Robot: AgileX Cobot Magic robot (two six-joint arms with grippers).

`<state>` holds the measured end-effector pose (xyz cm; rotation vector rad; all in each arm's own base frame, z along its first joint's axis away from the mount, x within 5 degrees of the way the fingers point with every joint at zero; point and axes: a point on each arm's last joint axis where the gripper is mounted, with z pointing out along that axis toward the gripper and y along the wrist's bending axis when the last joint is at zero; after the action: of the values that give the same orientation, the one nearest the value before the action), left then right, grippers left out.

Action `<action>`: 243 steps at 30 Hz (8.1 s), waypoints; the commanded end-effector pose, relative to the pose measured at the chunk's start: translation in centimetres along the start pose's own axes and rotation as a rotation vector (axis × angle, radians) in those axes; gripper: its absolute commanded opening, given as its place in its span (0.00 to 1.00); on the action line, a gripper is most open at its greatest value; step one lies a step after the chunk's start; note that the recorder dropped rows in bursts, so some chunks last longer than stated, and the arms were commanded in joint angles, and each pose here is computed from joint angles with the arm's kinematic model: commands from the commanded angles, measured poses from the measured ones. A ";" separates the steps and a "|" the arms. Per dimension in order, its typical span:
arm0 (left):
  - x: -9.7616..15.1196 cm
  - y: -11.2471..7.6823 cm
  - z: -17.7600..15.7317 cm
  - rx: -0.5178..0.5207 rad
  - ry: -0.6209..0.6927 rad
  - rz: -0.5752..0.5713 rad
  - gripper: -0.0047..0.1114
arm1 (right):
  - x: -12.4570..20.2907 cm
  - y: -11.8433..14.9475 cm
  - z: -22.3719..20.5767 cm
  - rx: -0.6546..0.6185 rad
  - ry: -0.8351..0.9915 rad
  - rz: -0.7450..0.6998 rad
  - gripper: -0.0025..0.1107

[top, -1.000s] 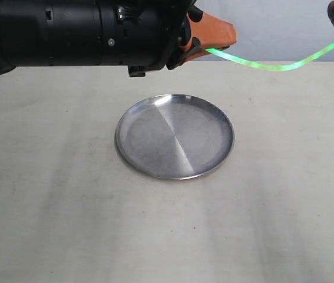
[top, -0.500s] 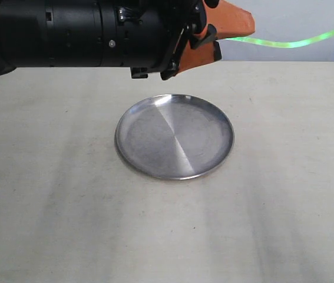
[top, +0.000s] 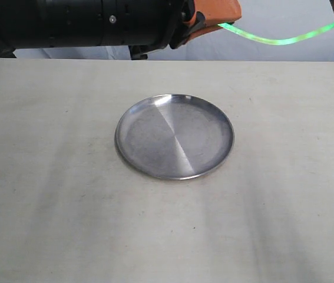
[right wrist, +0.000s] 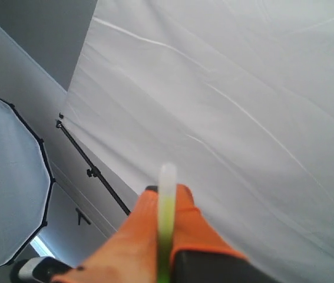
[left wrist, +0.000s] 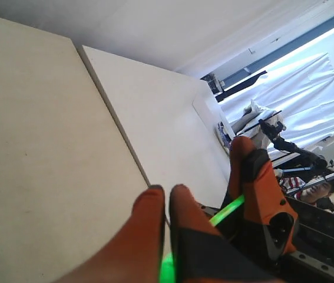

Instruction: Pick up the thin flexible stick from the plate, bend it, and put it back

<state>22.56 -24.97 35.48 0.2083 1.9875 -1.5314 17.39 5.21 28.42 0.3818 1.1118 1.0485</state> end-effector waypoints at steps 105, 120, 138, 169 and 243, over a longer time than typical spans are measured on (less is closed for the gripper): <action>3.5 2.4 -4.5 -0.247 0.129 0.398 0.04 | 12.1 2.1 1.9 -0.111 1.001 -0.678 0.01; 4.5 3.0 -4.7 -0.289 0.247 0.414 0.04 | 12.3 1.9 1.5 -0.126 1.054 -0.754 0.01; 5.6 3.3 -5.2 -0.291 0.400 0.476 0.04 | 12.3 1.7 1.4 -0.111 1.067 -0.765 0.01; 6.5 4.4 -6.1 -0.360 0.580 0.621 0.04 | 12.5 1.7 1.0 -0.250 1.117 -0.947 0.01; 2.9 9.7 -13.9 -1.011 0.286 0.462 0.04 | 15.0 -13.6 14.9 0.518 1.025 -0.607 0.01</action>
<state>19.84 -10.01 27.88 0.4470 2.4510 -0.1203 36.78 14.88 17.84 -0.2564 2.2453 0.3111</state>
